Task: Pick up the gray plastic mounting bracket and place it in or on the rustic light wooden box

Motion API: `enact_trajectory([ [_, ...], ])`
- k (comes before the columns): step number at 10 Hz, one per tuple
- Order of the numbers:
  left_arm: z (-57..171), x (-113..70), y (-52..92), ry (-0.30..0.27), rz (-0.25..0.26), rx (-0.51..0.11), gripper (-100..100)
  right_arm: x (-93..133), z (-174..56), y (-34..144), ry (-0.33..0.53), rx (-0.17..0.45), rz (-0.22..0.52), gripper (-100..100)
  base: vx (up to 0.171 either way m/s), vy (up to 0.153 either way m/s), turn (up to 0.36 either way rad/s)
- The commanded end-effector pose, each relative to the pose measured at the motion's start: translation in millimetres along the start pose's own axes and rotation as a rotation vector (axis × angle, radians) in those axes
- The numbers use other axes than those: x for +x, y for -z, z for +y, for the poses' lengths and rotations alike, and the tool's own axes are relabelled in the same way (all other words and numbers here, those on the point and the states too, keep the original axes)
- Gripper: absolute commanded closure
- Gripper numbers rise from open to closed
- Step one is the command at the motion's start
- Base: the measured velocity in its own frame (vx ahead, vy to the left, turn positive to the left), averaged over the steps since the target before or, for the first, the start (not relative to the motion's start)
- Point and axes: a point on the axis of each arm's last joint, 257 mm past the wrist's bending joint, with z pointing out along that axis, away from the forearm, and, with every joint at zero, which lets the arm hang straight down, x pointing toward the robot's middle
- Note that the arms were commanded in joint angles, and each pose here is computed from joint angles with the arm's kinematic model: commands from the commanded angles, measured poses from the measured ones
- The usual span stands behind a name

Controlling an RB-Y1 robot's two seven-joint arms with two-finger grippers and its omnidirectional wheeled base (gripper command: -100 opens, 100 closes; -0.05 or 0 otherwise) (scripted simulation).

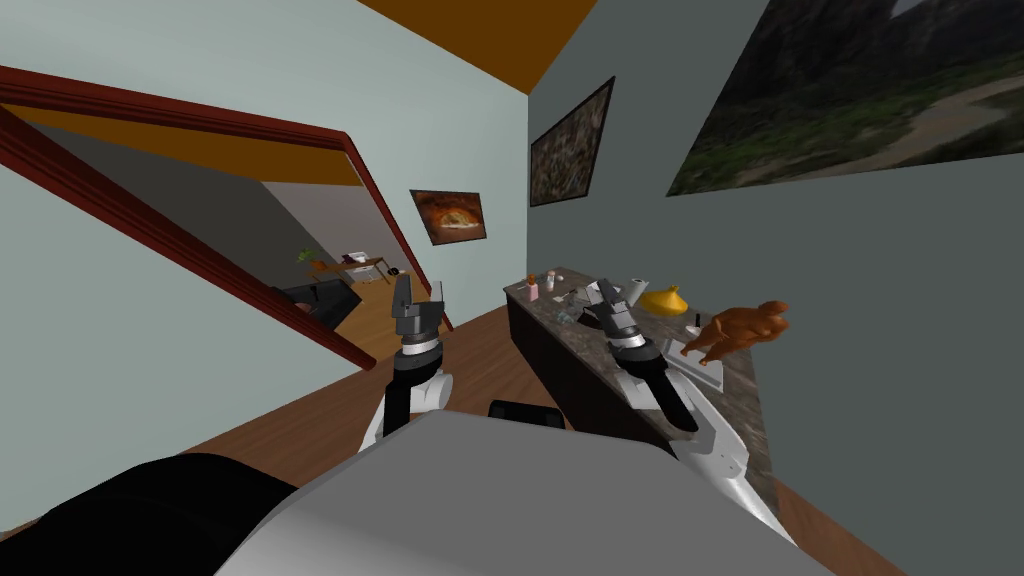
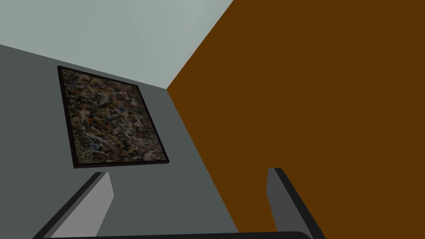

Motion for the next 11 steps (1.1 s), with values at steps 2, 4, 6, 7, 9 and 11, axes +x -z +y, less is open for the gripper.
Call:
enact_trajectory([
  [2,0,0.0,0.0,0.0,0.0,0.0,0,11,-23,-6.9,0.076,0.029,0.081,-100,0.065,0.044,0.069],
  [4,0,0.0,0.0,0.0,0.0,0.0,0,15,-43,-8.1,0.144,0.058,0.144,-100,0.068,0.056,0.079],
  [6,0,0.0,0.0,0.0,0.0,0.0,0,18,-64,-5.3,0.222,0.091,0.211,-100,0.063,0.049,0.086],
  [7,0,0.0,0.0,0.0,0.0,0.0,0,19,-81,0.4,0.263,0.121,0.246,-100,0.054,0.056,0.1],
  [9,0,0.0,0.0,0.0,0.0,0.0,0,19,-106,12.7,0.353,0.165,0.322,-100,0.058,0.037,0.108],
  [11,0,0.0,0.0,0.0,0.0,0.0,0,16,-126,25.1,0.4,0.205,0.364,-100,0.036,0.023,0.041],
])
